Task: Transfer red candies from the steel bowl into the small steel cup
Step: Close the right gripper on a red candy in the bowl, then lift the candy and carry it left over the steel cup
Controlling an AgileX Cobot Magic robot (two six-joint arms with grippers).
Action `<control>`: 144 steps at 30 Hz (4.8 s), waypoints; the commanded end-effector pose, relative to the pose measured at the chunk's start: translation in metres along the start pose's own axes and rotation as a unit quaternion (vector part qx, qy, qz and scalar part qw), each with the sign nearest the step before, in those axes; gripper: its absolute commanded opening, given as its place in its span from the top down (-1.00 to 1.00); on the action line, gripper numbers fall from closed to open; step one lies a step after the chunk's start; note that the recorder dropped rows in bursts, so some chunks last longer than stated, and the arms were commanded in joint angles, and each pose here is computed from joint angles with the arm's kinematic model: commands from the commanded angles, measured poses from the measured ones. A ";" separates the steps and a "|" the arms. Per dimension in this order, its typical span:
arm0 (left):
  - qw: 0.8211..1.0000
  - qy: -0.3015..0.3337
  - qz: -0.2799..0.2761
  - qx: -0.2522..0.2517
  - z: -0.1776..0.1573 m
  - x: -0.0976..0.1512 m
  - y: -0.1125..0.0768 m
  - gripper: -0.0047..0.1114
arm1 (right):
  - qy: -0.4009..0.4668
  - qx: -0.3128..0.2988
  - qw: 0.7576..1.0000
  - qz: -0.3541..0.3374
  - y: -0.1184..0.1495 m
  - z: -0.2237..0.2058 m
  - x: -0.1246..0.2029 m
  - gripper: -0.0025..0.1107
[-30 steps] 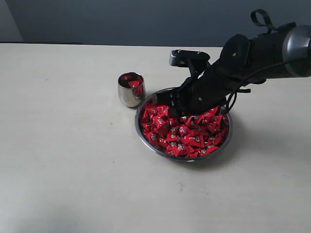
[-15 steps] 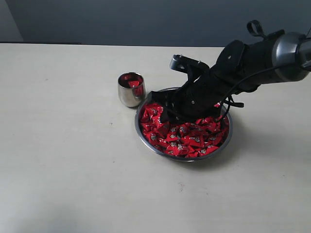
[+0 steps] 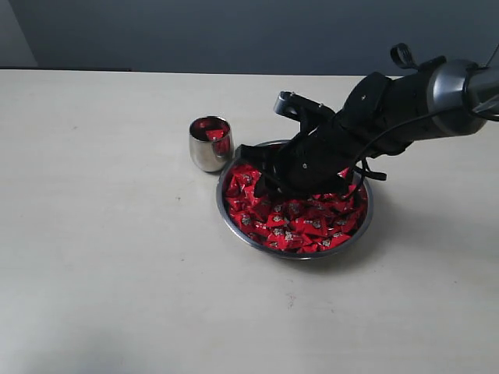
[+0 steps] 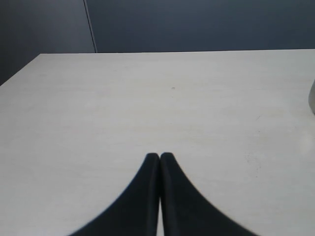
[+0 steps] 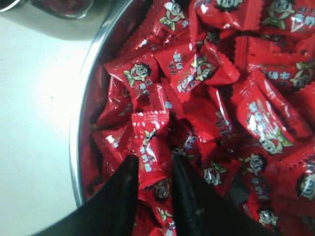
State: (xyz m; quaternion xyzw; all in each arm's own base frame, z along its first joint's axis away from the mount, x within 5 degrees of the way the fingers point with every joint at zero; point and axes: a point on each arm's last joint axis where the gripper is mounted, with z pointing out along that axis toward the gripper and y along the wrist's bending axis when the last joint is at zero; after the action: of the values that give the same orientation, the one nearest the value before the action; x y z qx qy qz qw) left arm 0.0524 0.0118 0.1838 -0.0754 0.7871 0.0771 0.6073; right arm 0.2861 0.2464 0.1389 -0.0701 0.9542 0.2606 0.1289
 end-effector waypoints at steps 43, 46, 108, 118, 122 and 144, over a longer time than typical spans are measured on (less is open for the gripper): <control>1.000 -0.005 -0.003 0.003 0.000 0.000 0.000 0.91 | -0.022 0.005 1.000 0.002 0.005 0.014 0.004 0.53; 1.000 -0.005 -0.003 0.003 0.000 0.000 0.000 0.91 | -0.025 0.005 1.000 0.001 0.006 0.014 0.004 0.53; 1.000 -0.005 -0.003 0.003 0.000 0.000 0.000 0.91 | -0.041 -0.013 0.997 -0.066 0.030 -0.002 -0.011 0.97; 1.000 -0.005 -0.003 0.003 0.000 0.000 0.000 0.91 | -0.089 -0.020 0.984 -0.151 0.055 -0.028 -0.037 0.97; 1.000 -0.005 -0.003 0.003 0.000 0.000 0.000 0.91 | -0.113 -0.030 0.975 -0.188 0.074 -0.040 -0.058 0.97; 1.000 -0.005 -0.003 0.003 0.000 0.000 0.000 0.91 | -0.031 0.010 0.959 -0.281 0.087 0.020 -0.103 0.97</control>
State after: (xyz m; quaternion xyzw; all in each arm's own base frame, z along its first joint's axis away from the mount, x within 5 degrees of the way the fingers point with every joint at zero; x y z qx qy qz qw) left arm 0.0524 0.0118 0.1838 -0.0754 0.7871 0.0771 0.6073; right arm 0.3692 0.3383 0.1995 -0.3218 0.8921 0.2142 0.2339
